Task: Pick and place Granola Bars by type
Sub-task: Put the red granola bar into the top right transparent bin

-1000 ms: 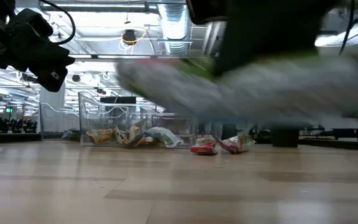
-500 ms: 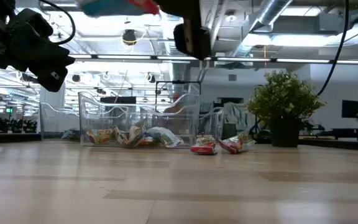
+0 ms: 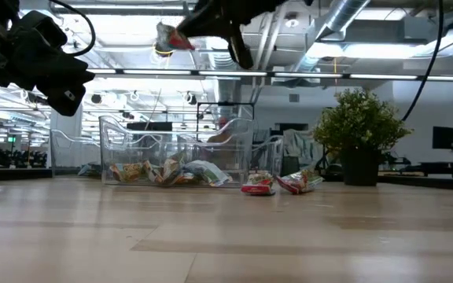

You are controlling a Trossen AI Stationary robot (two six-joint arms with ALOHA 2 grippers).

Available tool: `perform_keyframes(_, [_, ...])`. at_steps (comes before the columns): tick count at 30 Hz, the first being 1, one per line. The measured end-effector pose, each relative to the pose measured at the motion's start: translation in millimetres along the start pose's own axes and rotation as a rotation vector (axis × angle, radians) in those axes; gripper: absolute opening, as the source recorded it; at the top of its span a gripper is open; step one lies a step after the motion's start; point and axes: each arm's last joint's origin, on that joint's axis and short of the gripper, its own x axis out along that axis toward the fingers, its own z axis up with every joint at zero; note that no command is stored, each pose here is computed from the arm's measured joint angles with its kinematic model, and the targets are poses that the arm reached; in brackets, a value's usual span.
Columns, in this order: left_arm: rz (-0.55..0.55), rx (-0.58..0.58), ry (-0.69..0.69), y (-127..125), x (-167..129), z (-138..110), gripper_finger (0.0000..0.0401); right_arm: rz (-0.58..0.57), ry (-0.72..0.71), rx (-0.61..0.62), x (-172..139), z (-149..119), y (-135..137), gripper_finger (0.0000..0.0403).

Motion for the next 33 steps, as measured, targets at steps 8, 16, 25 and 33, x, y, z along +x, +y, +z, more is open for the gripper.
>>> perform_keyframes(8, [0.000,0.000,0.000,0.0,0.0,0.0,0.0073,-0.098,-0.104,0.060,-12.8,44.0,-49.0,0.0000])
perform_keyframes(16, [0.000,0.000,0.000,0.0,0.0,0.0,0.0073,-0.174,-0.232,0.113,-30.7,85.4,-81.9,0.0000])
perform_keyframes(25, [0.000,0.000,0.000,0.0,0.0,0.0,0.0073,-0.252,-0.311,0.187,-46.9,108.8,-118.0,0.0000])
perform_keyframes(33, [0.000,0.000,0.000,0.0,0.0,0.1,0.0073,-0.324,-0.298,0.219,-55.4,113.6,-139.1,0.0000])
